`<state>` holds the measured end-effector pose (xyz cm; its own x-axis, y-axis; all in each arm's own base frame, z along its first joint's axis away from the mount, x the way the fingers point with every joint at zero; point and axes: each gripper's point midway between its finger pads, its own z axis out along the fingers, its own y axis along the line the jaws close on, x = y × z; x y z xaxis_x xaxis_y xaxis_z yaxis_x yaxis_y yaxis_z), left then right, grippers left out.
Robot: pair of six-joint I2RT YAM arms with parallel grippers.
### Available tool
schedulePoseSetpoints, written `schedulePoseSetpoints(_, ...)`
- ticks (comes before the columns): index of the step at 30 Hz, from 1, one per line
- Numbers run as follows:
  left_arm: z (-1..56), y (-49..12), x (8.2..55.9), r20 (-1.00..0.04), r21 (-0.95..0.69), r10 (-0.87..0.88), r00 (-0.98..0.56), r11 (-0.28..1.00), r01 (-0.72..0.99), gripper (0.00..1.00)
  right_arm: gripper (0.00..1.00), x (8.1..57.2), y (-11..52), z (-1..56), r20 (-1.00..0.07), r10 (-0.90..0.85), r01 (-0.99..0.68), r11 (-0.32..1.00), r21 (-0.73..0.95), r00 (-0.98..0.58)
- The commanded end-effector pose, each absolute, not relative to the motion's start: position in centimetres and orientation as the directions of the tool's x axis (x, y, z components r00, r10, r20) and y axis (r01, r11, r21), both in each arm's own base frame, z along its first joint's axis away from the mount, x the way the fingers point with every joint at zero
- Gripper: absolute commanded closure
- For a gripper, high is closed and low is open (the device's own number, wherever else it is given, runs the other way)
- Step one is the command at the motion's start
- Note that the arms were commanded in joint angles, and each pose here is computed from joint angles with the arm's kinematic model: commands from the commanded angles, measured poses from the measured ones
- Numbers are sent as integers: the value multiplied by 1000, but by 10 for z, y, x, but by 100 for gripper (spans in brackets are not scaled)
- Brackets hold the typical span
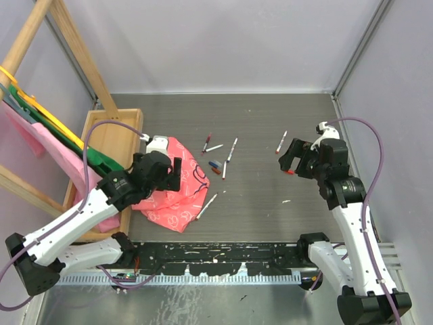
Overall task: Insert the pens into the pen caps
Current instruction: Pick up the pen from the center of the board.
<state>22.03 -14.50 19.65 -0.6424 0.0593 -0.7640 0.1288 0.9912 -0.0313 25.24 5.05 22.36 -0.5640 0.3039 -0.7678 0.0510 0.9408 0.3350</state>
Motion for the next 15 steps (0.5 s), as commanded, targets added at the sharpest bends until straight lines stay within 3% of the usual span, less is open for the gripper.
schedulePoseSetpoints(1, 211, -150, 225, -798, -67, 65, -600, 979, 195, 2, 1, 257, 54, 219, -758, 287, 29, 942, 334, -586)
schedulePoseSetpoints(7, 218, -141, 225, -837, -51, 74, -541, 976, 212, 2, 9, 265, 64, 194, -672, 364, 100, 912, 399, -645)
schedulePoseSetpoints(15, 228, -137, 219, -856, -41, 96, -508, 967, 252, 2, 10, 267, 105, 171, -656, 340, 141, 931, 337, -674)
